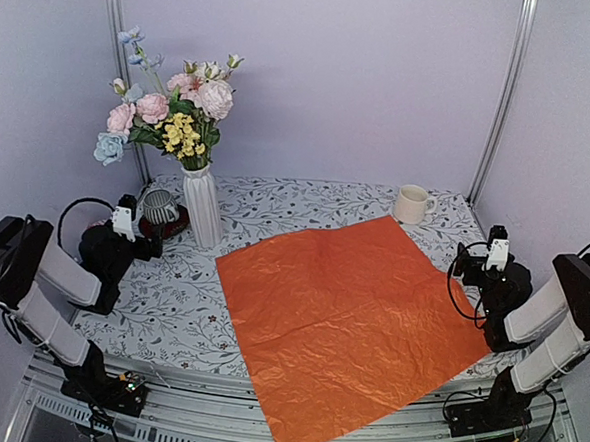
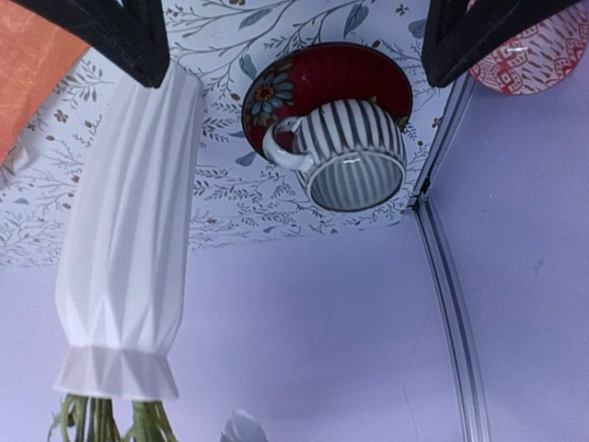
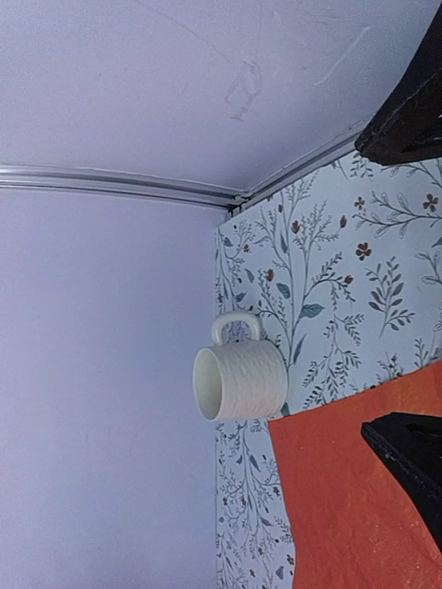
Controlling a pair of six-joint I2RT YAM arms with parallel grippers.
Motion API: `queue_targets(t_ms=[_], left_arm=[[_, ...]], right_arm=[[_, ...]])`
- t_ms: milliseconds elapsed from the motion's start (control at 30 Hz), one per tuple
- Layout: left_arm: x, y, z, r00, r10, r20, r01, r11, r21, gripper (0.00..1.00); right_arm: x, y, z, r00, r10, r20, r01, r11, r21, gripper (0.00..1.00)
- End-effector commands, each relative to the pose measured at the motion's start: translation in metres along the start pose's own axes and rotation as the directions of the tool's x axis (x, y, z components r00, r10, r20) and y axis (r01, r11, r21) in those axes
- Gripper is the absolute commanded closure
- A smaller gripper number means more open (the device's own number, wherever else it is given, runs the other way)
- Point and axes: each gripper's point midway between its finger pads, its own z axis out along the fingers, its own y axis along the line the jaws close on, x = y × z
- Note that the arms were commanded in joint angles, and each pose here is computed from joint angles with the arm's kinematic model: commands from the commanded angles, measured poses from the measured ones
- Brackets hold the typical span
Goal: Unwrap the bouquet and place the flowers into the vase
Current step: Reset both arms
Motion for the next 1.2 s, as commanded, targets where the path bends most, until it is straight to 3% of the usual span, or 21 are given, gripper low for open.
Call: queue_targets(t_ms=[0,133,1167], left_arm=[[-0.004,0.003,0.000,0.999,0.021,0.042,-0.020,1.000,-0.005,0.02],[-0.002,0.014,0.005,1.000,-0.006,0.022,0.008,0.998,-0.062,0.02],[-0.002,0.014,0.006,1.000,-0.008,0.022,0.009,0.998,-0.061,0.02]], right_arm=[[-0.020,0.006,0.016,0.999,0.006,0.052,-0.003,0.998,-0.059,0.04],[-0.016,0.002,0.024,0.999,0.031,0.017,-0.030,0.997,-0.068,0.00],[-0.016,0.002,0.023,0.999,0.030,0.021,-0.028,0.997,-0.069,0.01]])
